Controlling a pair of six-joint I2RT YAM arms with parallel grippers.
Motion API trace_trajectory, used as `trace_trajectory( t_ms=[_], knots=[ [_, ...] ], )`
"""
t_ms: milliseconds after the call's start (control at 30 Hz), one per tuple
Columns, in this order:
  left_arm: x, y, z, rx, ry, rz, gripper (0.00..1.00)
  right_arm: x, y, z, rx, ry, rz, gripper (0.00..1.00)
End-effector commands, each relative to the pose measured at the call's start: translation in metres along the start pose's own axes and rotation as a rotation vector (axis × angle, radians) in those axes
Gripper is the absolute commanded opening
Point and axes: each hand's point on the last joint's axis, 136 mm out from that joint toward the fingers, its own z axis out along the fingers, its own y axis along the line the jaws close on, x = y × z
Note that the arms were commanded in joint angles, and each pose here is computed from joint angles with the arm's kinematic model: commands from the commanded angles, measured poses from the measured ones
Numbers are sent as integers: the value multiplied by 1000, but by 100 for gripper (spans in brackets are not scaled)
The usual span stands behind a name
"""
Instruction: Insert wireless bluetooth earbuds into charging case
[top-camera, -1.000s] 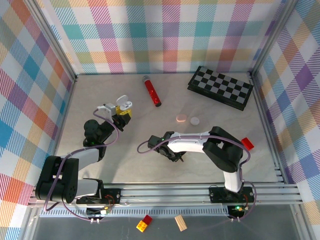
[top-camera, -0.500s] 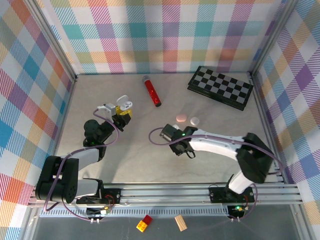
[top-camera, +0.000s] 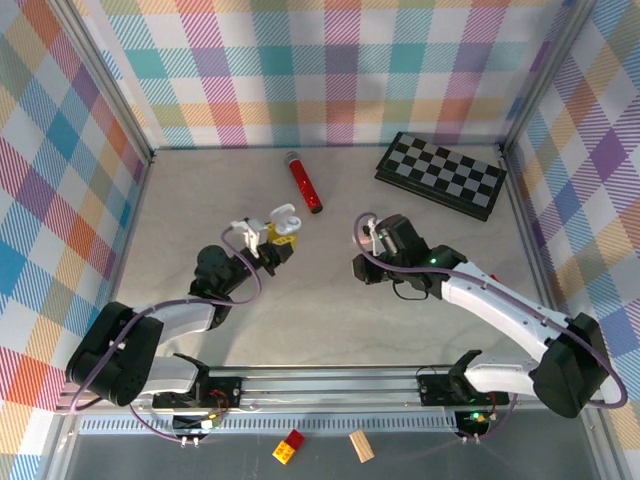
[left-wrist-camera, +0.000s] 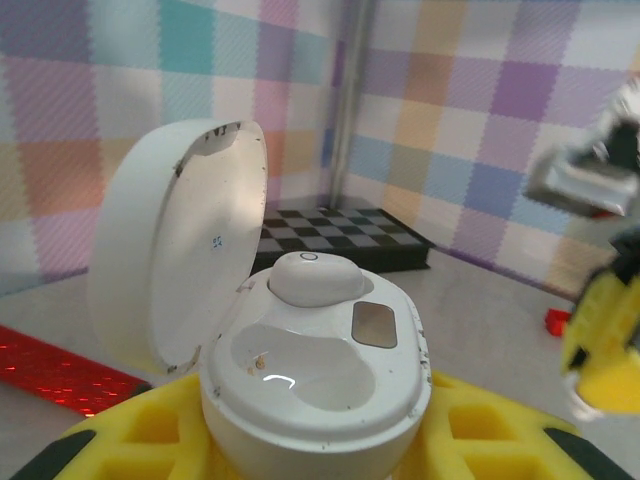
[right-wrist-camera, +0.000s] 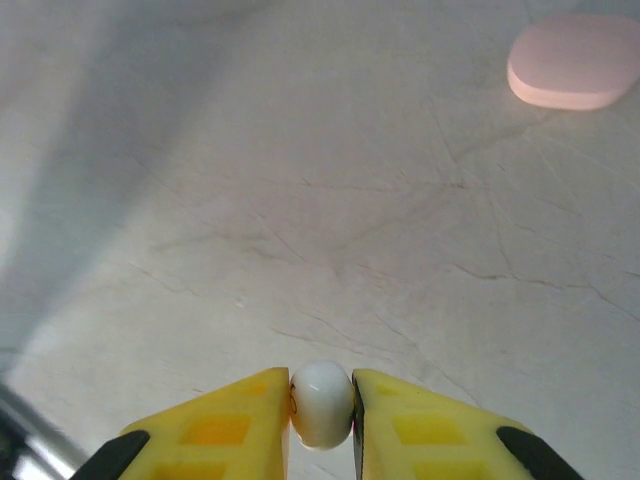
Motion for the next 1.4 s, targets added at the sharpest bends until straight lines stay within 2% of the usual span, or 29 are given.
trace_trajectory(
  t_ms=[0, 300, 633, 1000, 1367],
  knots=[
    [4, -14, 16, 13, 2, 71, 35, -14, 27, -15, -177, -37, 57, 22],
    [16, -52, 43, 107, 54, 161, 35, -45, 63, -52, -381, -125, 69, 22],
    [23, -84, 59, 177, 57, 185, 35, -55, 76, -53, -452, -132, 64, 22],
    [25, -106, 65, 232, 54, 189, 34, -56, 68, -44, -421, -133, 74, 22],
    [18, -114, 67, 243, 37, 196, 34, -51, 59, -35, -382, -125, 88, 21]
  ],
)
